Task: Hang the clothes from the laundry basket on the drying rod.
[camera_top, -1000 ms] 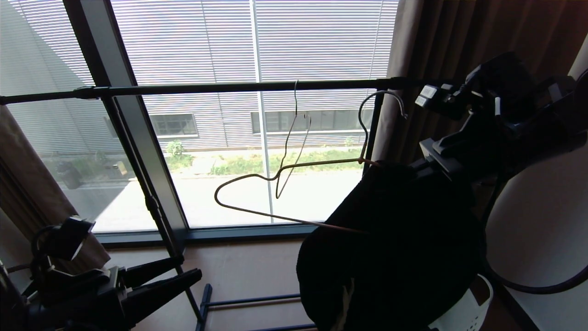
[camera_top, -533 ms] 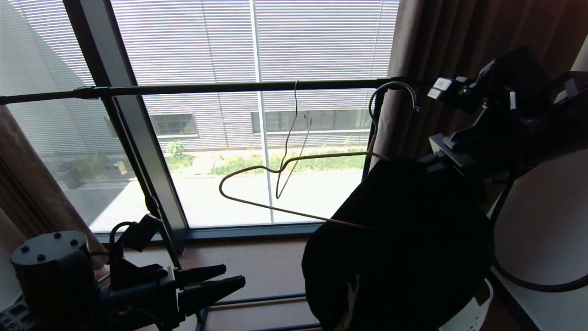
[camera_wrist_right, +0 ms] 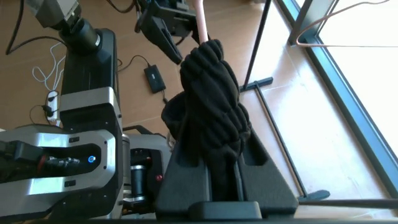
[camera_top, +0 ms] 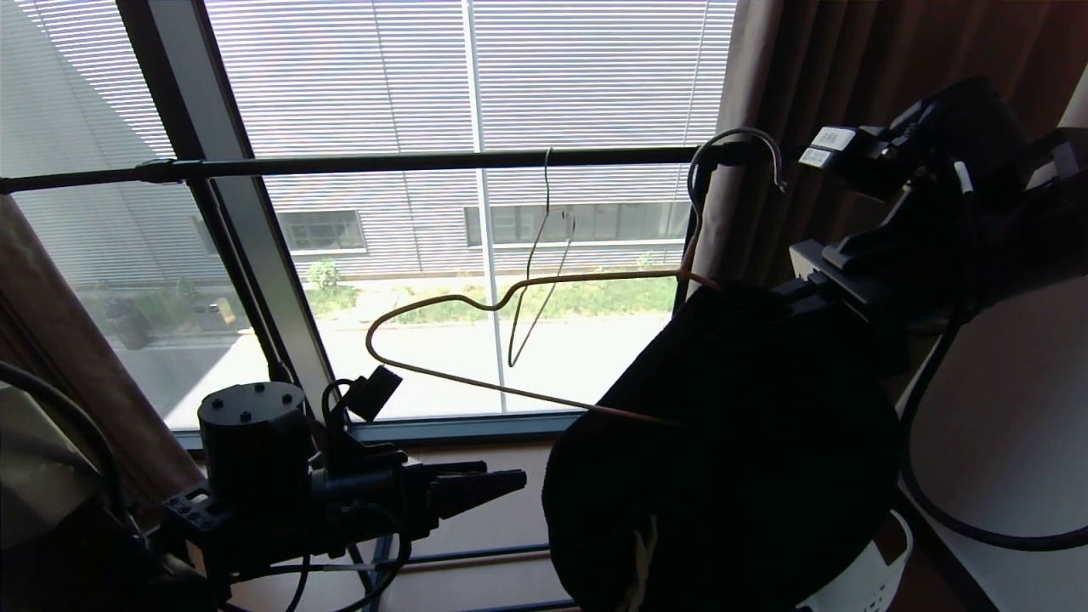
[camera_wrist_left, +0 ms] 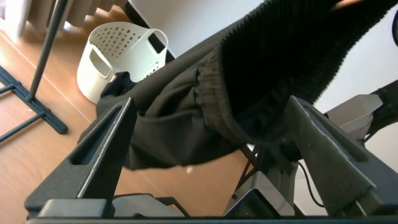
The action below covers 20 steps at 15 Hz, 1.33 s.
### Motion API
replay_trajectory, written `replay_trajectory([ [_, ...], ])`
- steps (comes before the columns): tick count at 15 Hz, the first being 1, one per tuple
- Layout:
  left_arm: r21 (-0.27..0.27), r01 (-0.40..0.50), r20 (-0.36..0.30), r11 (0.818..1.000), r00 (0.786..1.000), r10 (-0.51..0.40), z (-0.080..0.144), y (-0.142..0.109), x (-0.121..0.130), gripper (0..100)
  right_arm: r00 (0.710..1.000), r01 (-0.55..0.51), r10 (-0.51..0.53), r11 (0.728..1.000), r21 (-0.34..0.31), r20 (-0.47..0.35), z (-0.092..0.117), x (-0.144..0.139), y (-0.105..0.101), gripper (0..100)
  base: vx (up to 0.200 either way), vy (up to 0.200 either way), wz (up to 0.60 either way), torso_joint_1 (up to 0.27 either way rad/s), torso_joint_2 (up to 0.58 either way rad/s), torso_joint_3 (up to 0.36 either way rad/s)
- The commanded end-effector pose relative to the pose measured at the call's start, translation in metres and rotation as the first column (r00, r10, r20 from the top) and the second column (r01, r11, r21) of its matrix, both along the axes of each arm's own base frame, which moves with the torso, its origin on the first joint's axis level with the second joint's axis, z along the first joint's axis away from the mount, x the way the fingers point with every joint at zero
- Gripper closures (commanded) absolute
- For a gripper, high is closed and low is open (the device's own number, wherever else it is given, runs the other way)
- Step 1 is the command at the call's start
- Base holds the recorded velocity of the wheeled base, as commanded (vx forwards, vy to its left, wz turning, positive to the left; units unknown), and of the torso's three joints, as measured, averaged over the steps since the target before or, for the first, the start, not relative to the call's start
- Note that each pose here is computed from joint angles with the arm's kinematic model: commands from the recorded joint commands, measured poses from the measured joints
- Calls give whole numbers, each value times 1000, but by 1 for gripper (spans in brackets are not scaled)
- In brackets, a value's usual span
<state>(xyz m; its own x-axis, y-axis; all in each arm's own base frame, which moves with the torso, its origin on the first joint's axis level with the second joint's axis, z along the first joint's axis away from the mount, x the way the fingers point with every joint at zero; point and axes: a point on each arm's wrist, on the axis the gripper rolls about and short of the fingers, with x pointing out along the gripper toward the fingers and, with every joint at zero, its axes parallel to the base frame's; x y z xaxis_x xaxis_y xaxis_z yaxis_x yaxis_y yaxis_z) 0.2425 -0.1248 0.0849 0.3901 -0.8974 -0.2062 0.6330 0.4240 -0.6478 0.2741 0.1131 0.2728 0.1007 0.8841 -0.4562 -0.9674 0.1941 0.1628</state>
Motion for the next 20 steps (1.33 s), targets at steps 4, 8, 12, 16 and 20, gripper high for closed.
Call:
replay_trajectory([
  [4,8,23,-23,1000,999,-22,-14,-15,17,0,998,-24,21,999,45,61,-16,-5,-1,100,0,0,0,0,0,0],
  [8,14,58,-31,998,998,-58,-19,-26,14,0,996,-47,41,997,65,83,-10,-10,0,100,0,0,0,0,0,0],
  [12,15,78,-34,997,996,-78,-22,-33,14,0,994,-64,57,996,70,95,-6,-17,2,100,0,0,0,0,0,0],
  [16,34,40,-36,999,999,-39,-24,-34,13,100,995,-62,56,996,66,81,-9,-18,2,100,0,0,0,0,0,0],
  [20,16,10,5,1000,1000,-10,-15,-26,13,100,997,-26,21,998,62,70,-11,-20,-9,100,0,0,0,0,0,0],
])
